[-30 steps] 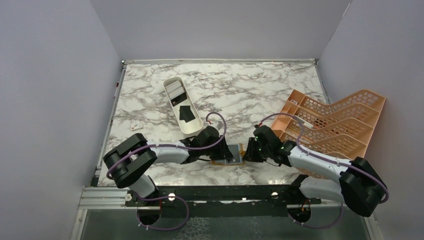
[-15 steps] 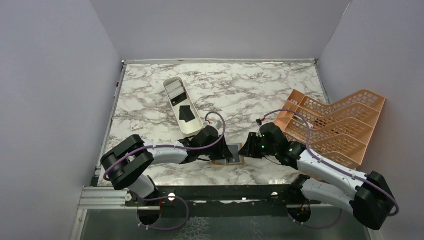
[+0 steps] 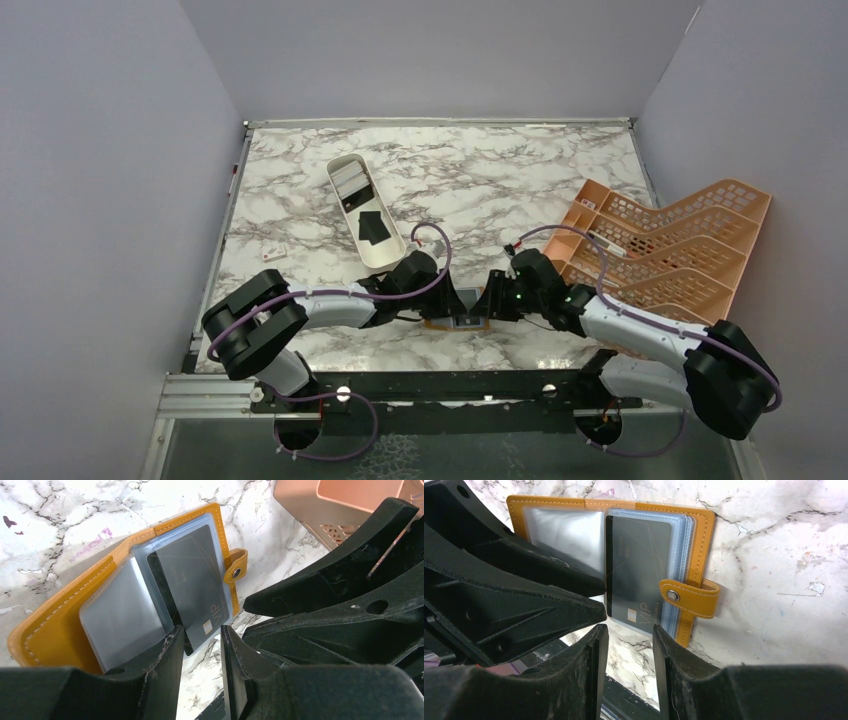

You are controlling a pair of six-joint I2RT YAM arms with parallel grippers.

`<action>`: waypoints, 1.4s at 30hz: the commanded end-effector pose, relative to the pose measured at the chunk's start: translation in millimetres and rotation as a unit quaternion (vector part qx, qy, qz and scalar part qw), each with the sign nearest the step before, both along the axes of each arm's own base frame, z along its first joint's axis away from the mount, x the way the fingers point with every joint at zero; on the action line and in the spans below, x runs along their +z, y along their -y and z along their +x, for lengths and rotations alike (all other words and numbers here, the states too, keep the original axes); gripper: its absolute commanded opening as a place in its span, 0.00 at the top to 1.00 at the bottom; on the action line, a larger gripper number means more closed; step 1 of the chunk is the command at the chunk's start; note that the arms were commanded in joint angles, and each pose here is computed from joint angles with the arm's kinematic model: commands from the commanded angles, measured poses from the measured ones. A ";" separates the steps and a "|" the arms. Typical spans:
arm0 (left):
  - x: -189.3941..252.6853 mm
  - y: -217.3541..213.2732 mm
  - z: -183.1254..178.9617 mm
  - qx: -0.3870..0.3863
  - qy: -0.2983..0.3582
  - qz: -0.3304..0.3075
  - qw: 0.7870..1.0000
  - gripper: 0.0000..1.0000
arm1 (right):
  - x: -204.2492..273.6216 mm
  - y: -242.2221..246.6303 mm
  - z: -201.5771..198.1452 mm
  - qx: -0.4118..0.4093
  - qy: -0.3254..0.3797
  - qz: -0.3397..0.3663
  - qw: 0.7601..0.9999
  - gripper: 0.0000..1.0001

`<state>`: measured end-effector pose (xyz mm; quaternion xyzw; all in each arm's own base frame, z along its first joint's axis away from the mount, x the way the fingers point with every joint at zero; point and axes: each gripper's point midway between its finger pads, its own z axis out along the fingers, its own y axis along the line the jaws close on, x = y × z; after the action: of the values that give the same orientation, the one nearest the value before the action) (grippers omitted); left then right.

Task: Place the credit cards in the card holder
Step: Insert the credit card into the card holder, then turn over the card holder at the center of the board.

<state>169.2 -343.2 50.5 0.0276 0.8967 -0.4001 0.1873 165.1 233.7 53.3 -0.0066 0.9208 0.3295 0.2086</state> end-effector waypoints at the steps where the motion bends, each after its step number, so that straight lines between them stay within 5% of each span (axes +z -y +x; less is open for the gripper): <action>1: 13.0 3.8 -0.3 -0.006 0.007 -0.009 1.000 0.64 | -1.9 -5.4 0.0 0.003 0.001 0.012 1.000 0.56; 18: 29.8 -50.2 15.2 0.008 0.094 0.122 0.988 0.53 | -11.6 -8.8 1.1 0.006 -0.009 0.009 1.000 0.56; 42: 29.4 -63.0 16.2 -0.010 0.105 0.170 0.980 0.49 | -17.1 1.7 3.4 -0.006 -0.002 -0.018 1.000 0.58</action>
<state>177.3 -279.9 70.4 0.1039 0.9297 -0.2477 0.2519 168.0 235.5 37.9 -0.0018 0.9250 0.3220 0.2017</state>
